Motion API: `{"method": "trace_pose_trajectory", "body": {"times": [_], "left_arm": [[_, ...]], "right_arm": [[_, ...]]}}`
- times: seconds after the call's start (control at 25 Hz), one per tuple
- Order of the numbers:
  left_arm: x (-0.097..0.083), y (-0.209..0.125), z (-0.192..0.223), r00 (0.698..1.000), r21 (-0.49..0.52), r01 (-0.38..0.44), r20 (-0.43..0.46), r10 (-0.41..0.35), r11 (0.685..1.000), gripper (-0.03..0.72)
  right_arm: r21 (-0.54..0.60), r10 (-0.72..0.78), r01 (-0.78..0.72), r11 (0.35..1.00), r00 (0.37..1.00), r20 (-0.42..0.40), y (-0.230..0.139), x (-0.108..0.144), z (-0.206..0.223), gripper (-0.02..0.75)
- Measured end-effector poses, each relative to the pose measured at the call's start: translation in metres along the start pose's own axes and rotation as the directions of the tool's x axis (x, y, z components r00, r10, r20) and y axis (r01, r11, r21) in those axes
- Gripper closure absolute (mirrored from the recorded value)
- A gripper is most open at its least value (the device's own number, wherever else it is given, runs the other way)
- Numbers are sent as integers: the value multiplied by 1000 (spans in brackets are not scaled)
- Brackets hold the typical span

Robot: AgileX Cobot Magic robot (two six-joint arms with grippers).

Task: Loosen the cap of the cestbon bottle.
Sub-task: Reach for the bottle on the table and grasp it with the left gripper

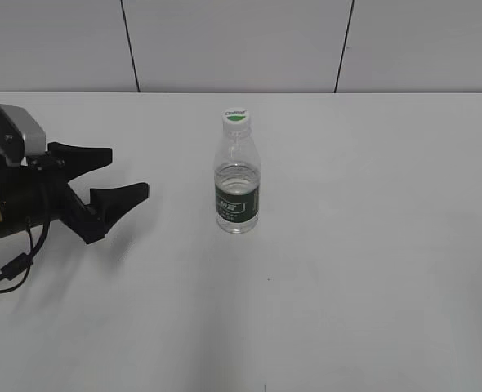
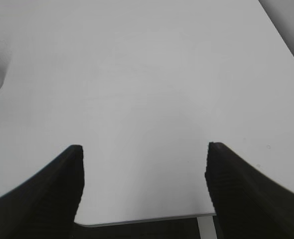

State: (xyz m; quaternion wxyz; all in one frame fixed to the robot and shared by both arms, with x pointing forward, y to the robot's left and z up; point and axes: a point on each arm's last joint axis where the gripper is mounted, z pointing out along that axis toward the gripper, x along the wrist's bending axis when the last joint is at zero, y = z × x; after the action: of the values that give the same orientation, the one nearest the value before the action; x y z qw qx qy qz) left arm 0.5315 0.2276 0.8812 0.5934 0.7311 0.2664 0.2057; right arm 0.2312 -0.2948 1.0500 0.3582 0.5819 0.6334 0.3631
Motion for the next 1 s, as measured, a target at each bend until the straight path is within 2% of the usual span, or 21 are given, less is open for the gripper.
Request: {"method": "trace_pose_trajectory", "body": {"times": [0.2,0.36,0.72,1.0], "left_arm": [[8,-3,18,991,9,-4,137,3,1000,103],[9,-3,33,973,7,-46,227,43,999,101],[-13,-2,81,927,-22,-86,363,88,996,101],[-25,-7,108,911,-27,-74,405,79,997,101]], "right_arm": [[0,0,0,1000,1000,0,0,0,0,154],[0,0,0,1000,1000,0,0,0,0,154],[0,0,0,1000,1000,0,0,0,0,154],[0,0,0,1000,1000,0,0,0,0,154]]}}
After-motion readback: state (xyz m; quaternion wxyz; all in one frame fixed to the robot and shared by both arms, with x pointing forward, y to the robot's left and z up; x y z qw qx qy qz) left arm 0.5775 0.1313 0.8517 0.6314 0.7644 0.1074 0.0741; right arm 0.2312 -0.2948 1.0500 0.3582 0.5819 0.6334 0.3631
